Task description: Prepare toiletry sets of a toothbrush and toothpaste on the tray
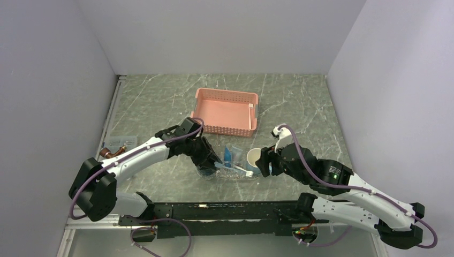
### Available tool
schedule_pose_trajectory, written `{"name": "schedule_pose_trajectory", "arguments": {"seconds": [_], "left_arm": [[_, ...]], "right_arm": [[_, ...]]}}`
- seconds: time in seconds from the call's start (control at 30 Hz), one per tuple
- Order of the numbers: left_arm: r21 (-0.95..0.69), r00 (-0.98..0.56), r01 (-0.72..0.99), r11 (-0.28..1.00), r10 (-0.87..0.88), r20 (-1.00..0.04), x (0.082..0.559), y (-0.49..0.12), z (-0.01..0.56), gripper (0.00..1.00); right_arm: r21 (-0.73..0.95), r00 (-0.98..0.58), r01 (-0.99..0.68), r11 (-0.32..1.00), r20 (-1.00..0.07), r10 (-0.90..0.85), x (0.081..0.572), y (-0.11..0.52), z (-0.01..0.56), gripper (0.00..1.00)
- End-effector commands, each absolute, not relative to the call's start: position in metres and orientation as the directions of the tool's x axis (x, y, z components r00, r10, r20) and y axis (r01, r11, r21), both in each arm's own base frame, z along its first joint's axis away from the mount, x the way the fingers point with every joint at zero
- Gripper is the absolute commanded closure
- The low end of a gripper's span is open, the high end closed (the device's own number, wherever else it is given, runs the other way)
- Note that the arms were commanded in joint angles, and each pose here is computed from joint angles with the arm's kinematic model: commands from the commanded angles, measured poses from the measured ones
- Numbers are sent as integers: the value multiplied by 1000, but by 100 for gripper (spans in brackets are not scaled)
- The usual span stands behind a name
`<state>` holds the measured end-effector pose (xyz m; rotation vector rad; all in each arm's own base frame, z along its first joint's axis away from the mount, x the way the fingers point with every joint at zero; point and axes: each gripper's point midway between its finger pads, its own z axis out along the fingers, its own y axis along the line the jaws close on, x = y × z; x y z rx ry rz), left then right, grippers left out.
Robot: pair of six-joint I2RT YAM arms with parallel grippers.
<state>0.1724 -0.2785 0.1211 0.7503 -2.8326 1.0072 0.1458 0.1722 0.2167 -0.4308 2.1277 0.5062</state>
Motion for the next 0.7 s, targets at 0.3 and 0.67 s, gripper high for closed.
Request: {"name": "schedule_pose_trajectory", "arguments": {"seconds": [0.3, 0.67], "left_arm": [[-596, -890, -441, 671, -411, 196, 180, -284, 127, 60], [-597, -891, -441, 670, -406, 203, 179, -285, 125, 67]], "right_arm": [[213, -533, -450, 867, -843, -69, 151, 170, 223, 34], [212, -530, -451, 867, -845, -69, 152, 170, 224, 34]]}}
